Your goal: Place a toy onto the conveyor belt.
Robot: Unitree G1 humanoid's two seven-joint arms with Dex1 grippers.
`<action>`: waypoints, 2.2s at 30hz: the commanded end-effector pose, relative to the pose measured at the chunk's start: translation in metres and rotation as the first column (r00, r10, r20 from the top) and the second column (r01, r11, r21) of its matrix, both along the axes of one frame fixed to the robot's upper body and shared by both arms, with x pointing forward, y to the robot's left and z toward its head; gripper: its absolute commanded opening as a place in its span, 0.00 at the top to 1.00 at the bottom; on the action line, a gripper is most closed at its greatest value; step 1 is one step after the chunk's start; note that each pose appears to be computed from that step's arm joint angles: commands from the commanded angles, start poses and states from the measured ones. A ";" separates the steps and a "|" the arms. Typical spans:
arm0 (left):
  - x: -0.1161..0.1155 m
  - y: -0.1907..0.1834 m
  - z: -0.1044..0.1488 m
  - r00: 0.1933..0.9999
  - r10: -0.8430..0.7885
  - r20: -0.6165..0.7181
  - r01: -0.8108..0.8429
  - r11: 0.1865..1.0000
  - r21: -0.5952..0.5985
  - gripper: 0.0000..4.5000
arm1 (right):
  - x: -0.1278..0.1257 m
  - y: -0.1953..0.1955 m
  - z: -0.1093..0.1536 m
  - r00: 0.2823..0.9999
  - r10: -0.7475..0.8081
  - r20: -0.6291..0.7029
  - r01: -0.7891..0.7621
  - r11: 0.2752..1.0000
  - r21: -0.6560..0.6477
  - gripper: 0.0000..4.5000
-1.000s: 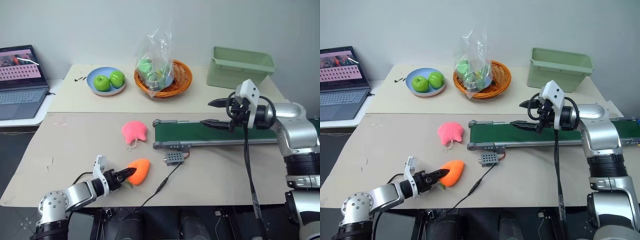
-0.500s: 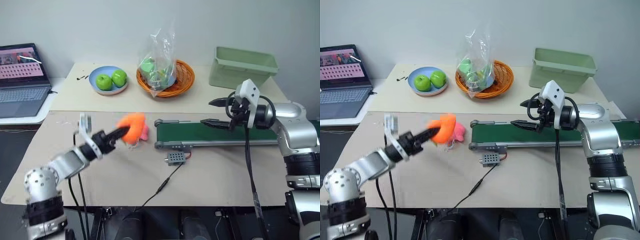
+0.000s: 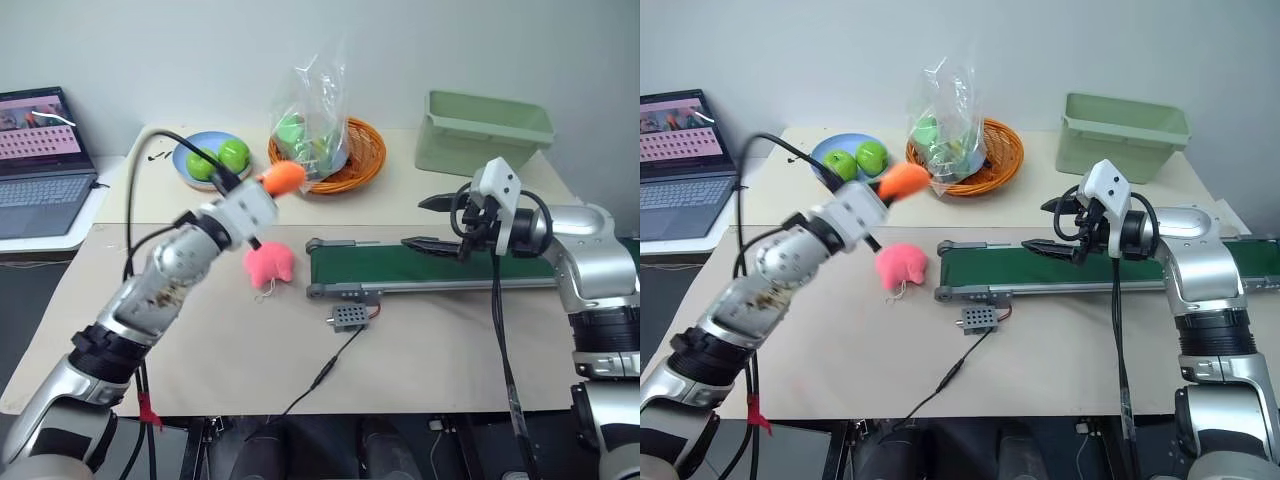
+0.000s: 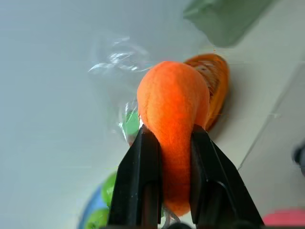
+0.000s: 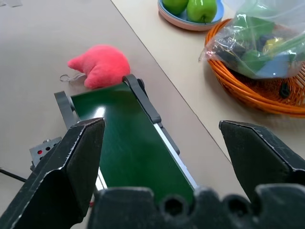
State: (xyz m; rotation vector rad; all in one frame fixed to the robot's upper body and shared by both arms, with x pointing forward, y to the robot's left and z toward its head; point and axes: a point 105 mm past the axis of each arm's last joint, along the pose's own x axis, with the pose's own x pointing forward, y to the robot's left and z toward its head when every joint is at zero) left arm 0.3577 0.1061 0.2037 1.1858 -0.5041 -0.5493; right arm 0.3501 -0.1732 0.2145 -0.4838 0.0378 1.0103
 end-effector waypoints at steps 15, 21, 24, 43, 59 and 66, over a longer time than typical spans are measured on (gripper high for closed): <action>0.021 -0.058 -0.059 0.946 -0.293 0.135 0.222 0.895 0.387 0.85 | -0.015 -0.009 0.018 0.996 -0.049 0.073 0.048 0.999 0.021 0.00; 0.024 -0.066 -0.068 0.943 -0.320 0.090 0.260 0.880 0.398 0.85 | -0.019 -0.012 0.015 0.996 -0.060 0.065 0.059 0.998 0.018 0.00; 0.023 -0.066 -0.073 0.943 -0.325 0.070 0.271 0.875 0.401 0.85 | -0.020 -0.012 0.013 0.997 -0.057 0.054 0.056 0.998 0.015 0.00; 0.001 -0.081 0.000 0.921 -0.389 0.007 0.389 0.920 -0.041 0.02 | -0.016 -0.011 0.013 0.998 -0.043 0.044 0.044 0.999 -0.009 0.00; -0.026 0.021 0.020 0.619 -0.586 -0.523 0.033 0.685 -0.728 0.02 | -0.010 0.005 0.026 0.996 0.066 0.059 -0.064 0.997 -0.040 0.00; -0.041 0.039 0.010 0.640 -0.513 -0.572 -0.051 0.715 -0.698 0.02 | -0.009 0.011 0.042 0.988 0.133 0.078 -0.133 0.991 -0.007 0.00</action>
